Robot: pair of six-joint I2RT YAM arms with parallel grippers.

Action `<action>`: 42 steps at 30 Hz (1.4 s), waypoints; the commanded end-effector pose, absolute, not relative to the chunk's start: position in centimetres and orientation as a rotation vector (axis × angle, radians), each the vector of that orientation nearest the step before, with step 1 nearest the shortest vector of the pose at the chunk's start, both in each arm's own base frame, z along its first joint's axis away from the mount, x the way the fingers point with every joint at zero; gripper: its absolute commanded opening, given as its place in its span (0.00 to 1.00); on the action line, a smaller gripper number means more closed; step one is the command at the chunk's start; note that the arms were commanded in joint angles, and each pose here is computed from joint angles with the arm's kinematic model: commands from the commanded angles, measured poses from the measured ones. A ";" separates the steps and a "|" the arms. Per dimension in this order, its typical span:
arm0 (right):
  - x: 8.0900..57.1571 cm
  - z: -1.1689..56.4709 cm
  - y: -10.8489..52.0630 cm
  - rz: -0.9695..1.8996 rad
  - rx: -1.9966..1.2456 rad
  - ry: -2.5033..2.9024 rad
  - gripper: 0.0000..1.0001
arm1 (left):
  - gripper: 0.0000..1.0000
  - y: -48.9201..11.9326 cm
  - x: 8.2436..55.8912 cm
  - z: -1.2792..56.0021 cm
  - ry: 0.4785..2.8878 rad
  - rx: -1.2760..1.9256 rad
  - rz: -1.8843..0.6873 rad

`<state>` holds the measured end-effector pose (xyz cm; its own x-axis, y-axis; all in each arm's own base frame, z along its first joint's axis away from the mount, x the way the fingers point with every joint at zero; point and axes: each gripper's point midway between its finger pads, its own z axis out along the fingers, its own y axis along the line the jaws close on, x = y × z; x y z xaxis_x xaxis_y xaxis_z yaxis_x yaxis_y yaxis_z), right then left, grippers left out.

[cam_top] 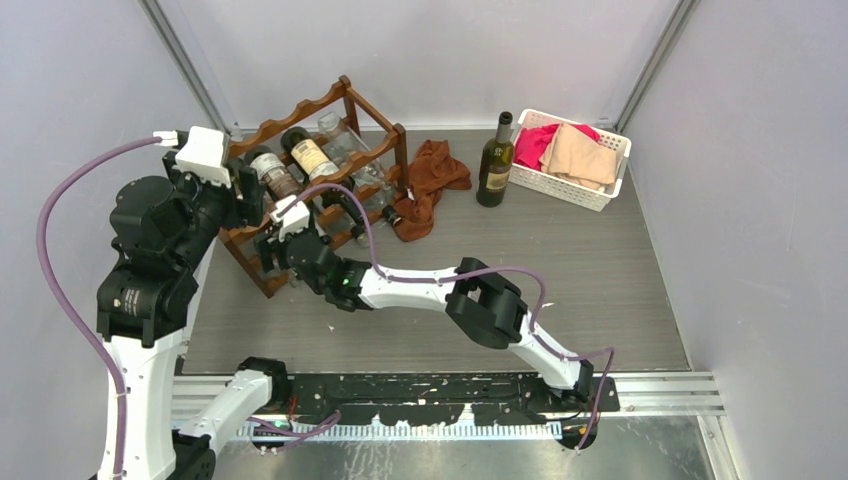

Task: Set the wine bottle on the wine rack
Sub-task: Place the wine bottle in the wine rack.

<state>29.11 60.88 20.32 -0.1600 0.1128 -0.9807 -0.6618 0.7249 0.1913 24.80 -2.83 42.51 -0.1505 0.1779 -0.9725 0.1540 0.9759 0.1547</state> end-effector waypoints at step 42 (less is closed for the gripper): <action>28.9 30.9 63.0 0.994 -0.241 1.329 0.28 | 0.69 -3.1 23.4 45.3 1.620 0.253 -0.001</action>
